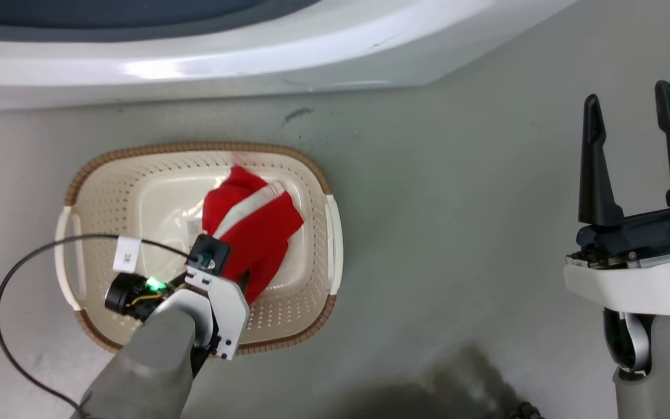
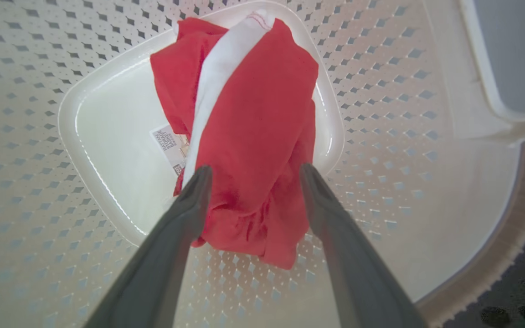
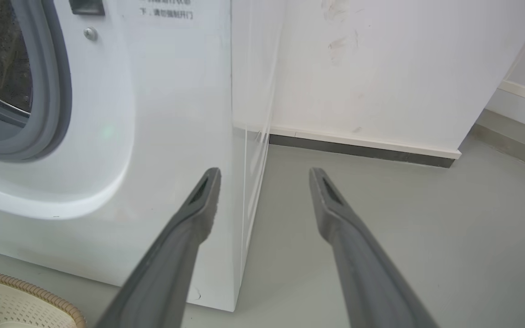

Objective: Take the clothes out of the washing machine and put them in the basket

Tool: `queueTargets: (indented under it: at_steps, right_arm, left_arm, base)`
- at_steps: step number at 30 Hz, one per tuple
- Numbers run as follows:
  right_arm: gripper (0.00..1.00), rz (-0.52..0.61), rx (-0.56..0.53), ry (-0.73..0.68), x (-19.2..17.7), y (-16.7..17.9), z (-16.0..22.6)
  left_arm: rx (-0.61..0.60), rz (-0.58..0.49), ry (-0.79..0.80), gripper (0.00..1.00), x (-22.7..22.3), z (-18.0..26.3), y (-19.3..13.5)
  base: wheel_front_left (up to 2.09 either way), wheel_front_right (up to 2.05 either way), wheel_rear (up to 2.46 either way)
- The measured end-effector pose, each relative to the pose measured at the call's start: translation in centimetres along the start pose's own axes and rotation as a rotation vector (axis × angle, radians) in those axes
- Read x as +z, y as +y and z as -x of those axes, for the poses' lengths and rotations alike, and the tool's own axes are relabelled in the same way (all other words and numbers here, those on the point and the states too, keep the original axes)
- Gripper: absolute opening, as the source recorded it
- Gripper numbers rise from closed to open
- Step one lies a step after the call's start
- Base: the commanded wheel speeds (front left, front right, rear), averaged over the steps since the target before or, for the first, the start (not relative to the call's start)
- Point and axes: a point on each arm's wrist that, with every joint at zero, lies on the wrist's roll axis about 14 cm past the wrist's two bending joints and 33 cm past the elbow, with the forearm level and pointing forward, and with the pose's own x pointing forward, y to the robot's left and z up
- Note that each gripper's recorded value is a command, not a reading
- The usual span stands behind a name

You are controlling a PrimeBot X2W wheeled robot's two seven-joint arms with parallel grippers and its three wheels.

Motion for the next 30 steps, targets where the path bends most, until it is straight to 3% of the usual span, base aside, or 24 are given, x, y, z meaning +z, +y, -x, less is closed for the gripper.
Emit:
queueTargets:
  at_steps: [9,13,30]
  right_arm:
    - [1.0,-0.017,0.015,-0.053,3.6,0.8,2.0]
    - [1.0,-0.019,0.015,-0.083,5.3,0.8,3.0]
    - [1.0,-0.029,0.003,-0.17,10.2,0.9,7.9]
  left_arm:
    - [0.039,0.03,-0.177,1.0,3.3,3.9,-0.2]
    - [0.065,0.045,-0.339,1.0,7.6,6.1,-0.4]
    - [0.233,0.082,-0.862,1.0,16.4,19.3,0.7]
  base:
    - [0.0,0.0,0.0]
    - [0.0,0.0,0.0]
    - [0.0,0.0,0.0]
